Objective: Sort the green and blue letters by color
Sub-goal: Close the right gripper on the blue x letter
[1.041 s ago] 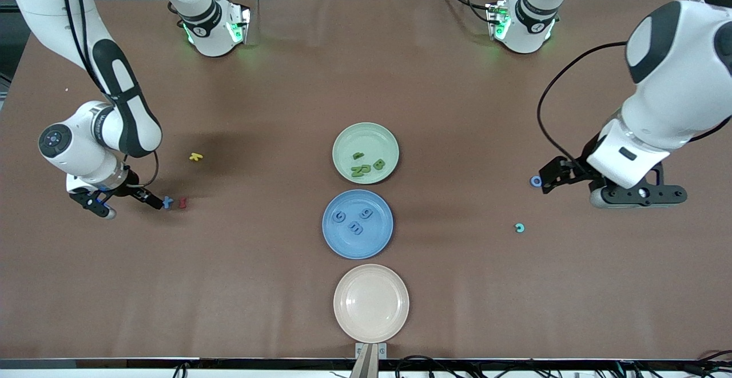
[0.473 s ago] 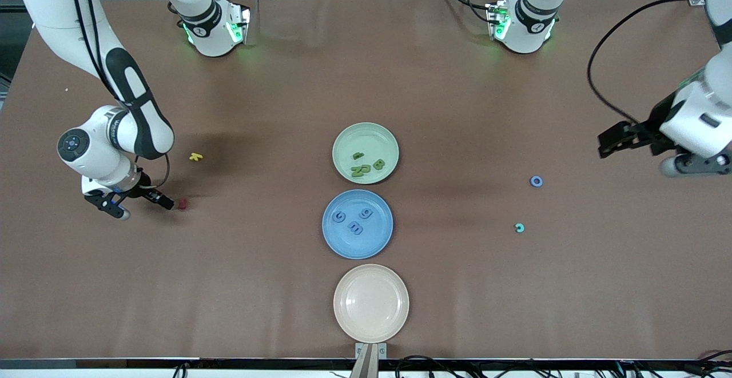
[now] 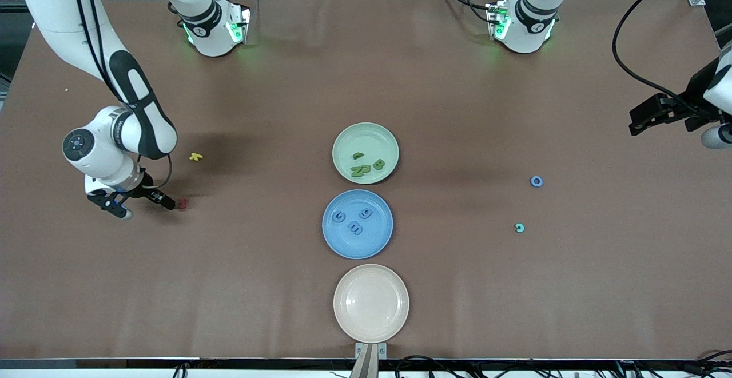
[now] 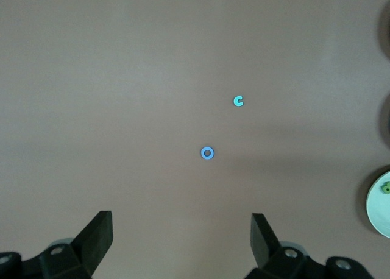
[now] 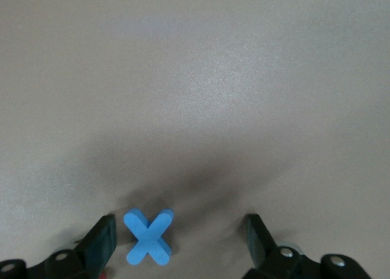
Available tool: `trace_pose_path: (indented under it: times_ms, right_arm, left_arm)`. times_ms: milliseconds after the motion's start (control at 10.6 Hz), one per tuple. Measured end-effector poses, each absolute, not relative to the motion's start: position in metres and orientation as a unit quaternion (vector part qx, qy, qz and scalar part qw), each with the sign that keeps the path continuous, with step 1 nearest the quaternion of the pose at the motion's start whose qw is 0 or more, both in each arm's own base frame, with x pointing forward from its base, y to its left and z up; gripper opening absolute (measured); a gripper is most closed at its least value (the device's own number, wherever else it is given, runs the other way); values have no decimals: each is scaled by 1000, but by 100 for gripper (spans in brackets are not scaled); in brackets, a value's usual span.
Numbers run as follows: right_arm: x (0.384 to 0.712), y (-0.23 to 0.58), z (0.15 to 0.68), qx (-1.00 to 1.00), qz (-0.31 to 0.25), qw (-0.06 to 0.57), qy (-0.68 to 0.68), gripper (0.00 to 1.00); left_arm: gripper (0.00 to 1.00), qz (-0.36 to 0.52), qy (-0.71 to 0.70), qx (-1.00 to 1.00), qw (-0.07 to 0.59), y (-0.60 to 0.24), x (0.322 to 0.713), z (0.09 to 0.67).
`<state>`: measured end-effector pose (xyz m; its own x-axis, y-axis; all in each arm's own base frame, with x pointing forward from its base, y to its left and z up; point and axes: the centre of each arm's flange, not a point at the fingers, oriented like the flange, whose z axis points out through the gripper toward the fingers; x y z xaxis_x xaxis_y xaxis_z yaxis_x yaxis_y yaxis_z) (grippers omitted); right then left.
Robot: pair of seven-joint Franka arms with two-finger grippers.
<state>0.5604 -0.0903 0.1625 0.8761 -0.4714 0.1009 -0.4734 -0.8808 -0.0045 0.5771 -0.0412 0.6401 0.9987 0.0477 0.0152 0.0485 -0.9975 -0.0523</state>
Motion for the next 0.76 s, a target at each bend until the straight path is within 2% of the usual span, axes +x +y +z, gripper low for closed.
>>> trace_pose_path:
  times_ms: [284,473,662,757]
  right_arm:
    - [560,-89,162,968,58,11,-243,88]
    - [562,-82,162,969,62,7,-238,69]
    - [562,-82,162,969,63,7,-237,66]
    - [562,-81,162,969,63,7,-237,60]
  left_arm:
    - [100,-11,-23,-999,19,-44,571,648]
    - [100,-8,-21,-1000,11,-47,568,637]
    - [100,-21,-18,-1000,8,-52,560,626]
    - [100,-24,-17,-1000,9,-54,556,626]
